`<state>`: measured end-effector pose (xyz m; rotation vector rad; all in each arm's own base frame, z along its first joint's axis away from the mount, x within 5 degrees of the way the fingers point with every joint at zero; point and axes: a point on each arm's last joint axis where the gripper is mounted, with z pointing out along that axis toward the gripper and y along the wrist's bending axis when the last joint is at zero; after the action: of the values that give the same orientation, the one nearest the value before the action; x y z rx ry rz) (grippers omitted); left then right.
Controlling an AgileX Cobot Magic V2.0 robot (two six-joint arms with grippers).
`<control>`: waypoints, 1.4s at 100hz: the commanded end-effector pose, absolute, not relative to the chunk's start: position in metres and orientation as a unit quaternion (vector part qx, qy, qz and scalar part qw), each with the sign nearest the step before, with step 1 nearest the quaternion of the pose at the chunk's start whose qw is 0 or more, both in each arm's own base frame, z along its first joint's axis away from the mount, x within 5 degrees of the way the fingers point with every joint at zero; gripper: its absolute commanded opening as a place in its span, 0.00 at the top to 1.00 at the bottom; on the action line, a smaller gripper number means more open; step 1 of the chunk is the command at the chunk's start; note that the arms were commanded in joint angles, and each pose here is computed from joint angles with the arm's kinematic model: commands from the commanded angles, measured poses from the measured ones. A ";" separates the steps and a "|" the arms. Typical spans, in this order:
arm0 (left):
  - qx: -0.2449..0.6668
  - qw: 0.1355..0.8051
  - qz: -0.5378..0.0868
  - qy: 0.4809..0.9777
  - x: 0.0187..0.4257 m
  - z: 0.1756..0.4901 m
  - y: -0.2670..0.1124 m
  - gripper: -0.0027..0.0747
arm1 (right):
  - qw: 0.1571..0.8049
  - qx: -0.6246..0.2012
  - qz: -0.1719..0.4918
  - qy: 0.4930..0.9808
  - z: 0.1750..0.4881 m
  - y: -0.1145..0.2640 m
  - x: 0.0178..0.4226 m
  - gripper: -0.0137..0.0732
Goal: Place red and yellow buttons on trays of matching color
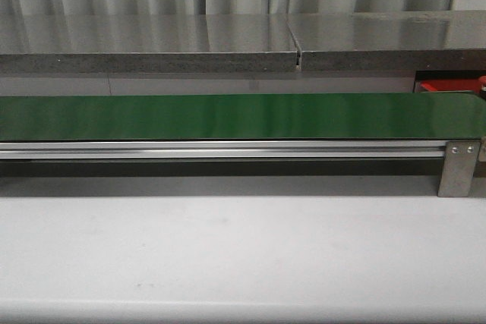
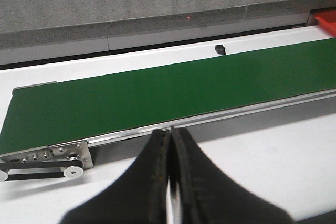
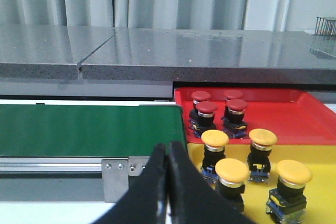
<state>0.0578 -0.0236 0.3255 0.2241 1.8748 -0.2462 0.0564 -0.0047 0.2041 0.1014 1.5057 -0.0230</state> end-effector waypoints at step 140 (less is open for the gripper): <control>0.009 0.735 -0.035 0.677 0.056 0.256 -0.004 0.99 | 0.767 0.038 -0.011 0.640 0.219 -0.004 0.053 0.93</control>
<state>0.0574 -0.0048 0.2531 0.0415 1.6039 -0.0801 0.0564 -0.0047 0.2041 0.1029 1.5056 -0.0215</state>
